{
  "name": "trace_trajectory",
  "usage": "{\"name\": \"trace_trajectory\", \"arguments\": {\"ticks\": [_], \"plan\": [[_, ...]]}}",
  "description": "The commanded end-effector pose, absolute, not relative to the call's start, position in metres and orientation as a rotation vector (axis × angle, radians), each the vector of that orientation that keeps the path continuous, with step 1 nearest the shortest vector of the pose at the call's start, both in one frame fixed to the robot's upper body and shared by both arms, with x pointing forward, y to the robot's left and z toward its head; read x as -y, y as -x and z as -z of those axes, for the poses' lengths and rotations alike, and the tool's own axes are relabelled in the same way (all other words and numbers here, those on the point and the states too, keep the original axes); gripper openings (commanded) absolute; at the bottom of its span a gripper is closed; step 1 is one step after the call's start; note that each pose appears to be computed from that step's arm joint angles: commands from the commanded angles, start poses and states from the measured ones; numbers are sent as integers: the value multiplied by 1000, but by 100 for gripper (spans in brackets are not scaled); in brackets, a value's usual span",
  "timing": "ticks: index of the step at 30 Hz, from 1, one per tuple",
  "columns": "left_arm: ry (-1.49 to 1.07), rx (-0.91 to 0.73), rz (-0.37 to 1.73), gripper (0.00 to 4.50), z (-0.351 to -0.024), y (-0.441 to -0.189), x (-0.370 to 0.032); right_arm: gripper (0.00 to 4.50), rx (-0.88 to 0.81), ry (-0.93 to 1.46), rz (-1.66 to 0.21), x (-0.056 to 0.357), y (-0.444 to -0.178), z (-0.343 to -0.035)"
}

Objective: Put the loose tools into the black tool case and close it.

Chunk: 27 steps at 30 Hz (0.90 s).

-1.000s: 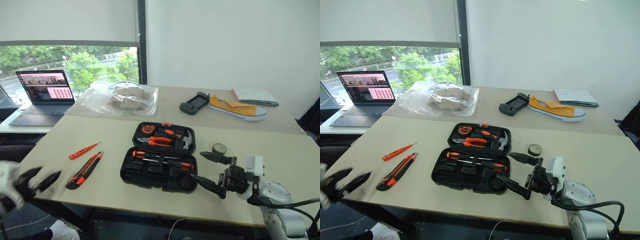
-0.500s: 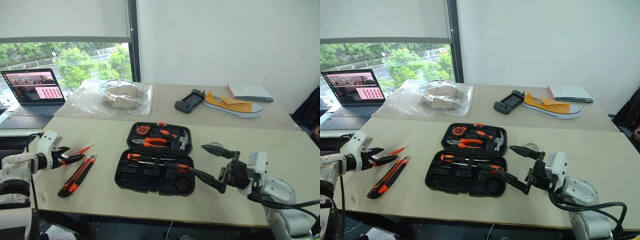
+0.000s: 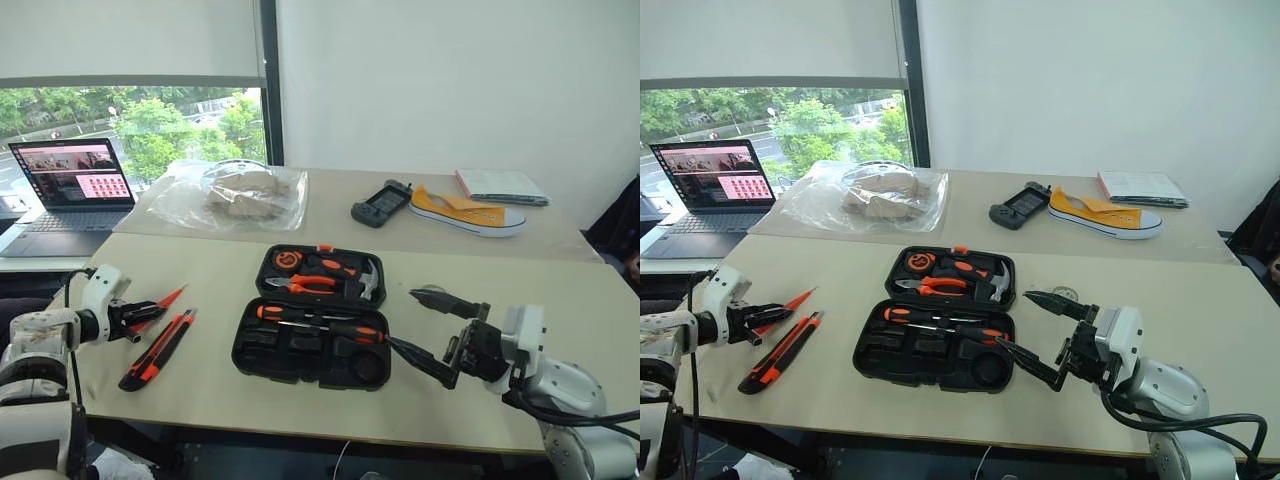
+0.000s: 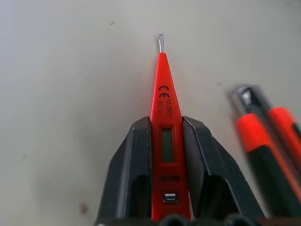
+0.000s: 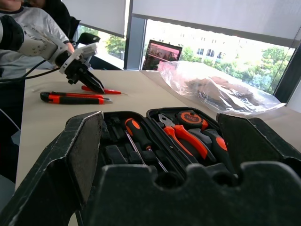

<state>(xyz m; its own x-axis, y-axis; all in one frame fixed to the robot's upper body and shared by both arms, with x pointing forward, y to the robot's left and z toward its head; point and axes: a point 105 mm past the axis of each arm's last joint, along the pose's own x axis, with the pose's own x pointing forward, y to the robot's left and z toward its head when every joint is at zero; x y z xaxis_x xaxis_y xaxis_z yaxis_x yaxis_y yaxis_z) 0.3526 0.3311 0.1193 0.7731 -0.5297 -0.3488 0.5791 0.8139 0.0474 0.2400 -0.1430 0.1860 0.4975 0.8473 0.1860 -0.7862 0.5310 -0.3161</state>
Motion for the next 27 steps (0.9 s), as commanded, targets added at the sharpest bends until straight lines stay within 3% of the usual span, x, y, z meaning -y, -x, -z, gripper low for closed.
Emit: {"name": "trace_trajectory", "arguments": {"ticks": [1,5,7,10,18,27], "plan": [[-268,-103,934,48,-181,-354,-282,450,370,226,-979,152,-232,-199],[-536,-214,1306,48,-174,-332,-222,450,325,234,-982,159,-227,-193],[-586,-266,1376,48,-166,-325,-209,450,314,235,-986,159,-227,-191],[-661,-204,1472,48,-166,-327,-168,450,309,213,-988,158,-225,-190],[-850,-275,1490,48,-136,-340,-138,450,299,208,-981,154,-220,-186],[-859,-346,1505,48,-121,-342,-117,450,302,212,-955,154,-215,-187]]}}
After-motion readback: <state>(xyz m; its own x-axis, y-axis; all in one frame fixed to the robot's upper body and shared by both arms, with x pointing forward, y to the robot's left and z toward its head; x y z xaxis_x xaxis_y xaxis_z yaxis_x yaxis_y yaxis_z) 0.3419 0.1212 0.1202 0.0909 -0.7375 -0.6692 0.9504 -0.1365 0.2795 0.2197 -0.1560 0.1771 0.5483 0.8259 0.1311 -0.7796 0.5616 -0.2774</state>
